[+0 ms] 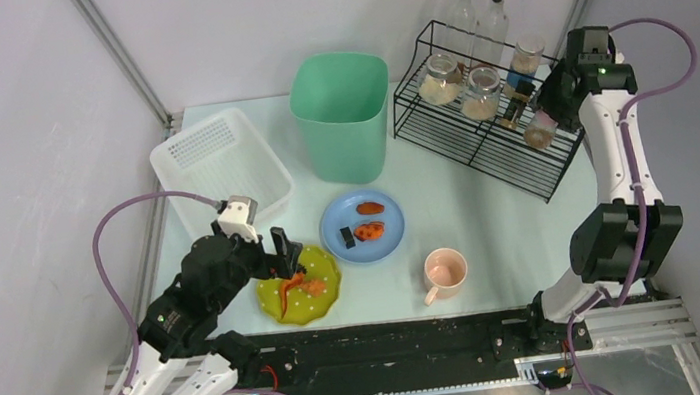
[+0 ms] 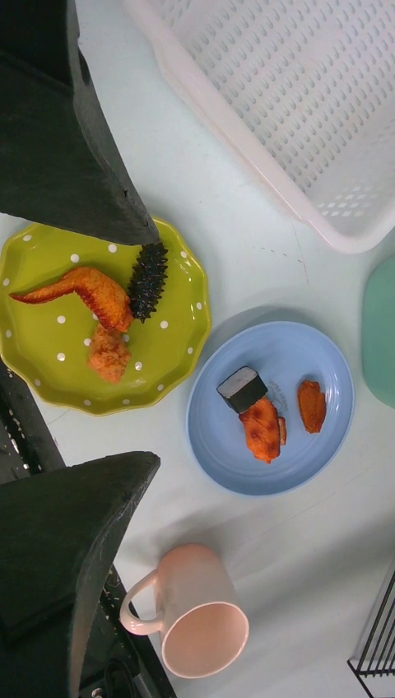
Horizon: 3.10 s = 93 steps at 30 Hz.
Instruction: Clear the kitchen counter
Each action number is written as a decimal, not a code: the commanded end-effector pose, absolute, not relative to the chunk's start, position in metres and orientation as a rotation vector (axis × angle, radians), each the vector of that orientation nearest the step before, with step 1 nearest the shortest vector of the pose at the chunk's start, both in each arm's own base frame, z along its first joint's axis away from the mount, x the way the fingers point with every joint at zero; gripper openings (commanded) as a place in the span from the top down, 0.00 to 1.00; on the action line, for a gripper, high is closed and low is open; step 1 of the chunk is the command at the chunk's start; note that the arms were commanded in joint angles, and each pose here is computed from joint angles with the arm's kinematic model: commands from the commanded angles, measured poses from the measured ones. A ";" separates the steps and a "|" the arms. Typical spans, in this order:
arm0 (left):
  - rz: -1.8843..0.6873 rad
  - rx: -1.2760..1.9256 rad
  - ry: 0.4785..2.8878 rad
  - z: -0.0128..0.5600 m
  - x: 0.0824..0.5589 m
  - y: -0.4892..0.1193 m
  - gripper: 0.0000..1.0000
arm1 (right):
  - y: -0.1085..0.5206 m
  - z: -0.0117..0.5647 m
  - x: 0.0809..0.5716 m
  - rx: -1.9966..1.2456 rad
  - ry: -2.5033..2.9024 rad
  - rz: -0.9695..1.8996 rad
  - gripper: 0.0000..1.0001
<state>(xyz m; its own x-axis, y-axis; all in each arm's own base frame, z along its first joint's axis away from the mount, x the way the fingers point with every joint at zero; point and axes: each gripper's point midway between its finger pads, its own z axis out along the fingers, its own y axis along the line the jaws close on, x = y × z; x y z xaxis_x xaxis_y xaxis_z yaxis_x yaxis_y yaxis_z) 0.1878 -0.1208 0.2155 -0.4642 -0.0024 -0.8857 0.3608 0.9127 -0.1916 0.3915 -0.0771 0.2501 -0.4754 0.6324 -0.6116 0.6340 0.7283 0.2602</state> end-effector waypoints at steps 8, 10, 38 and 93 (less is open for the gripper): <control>-0.452 0.274 2.017 0.215 0.187 -0.126 0.02 | -0.057 0.280 0.373 0.882 2.196 0.106 0.01; -0.452 0.274 2.017 0.215 0.187 -0.126 0.02 | -0.051 0.293 0.367 0.846 2.158 0.112 0.00; -0.343 0.236 2.059 0.204 0.197 -0.115 0.02 | 0.174 0.343 0.241 -0.189 1.862 0.211 0.01; -0.227 0.142 2.076 0.200 0.205 -0.098 0.02 | 0.256 0.077 0.278 0.095 2.482 0.302 0.39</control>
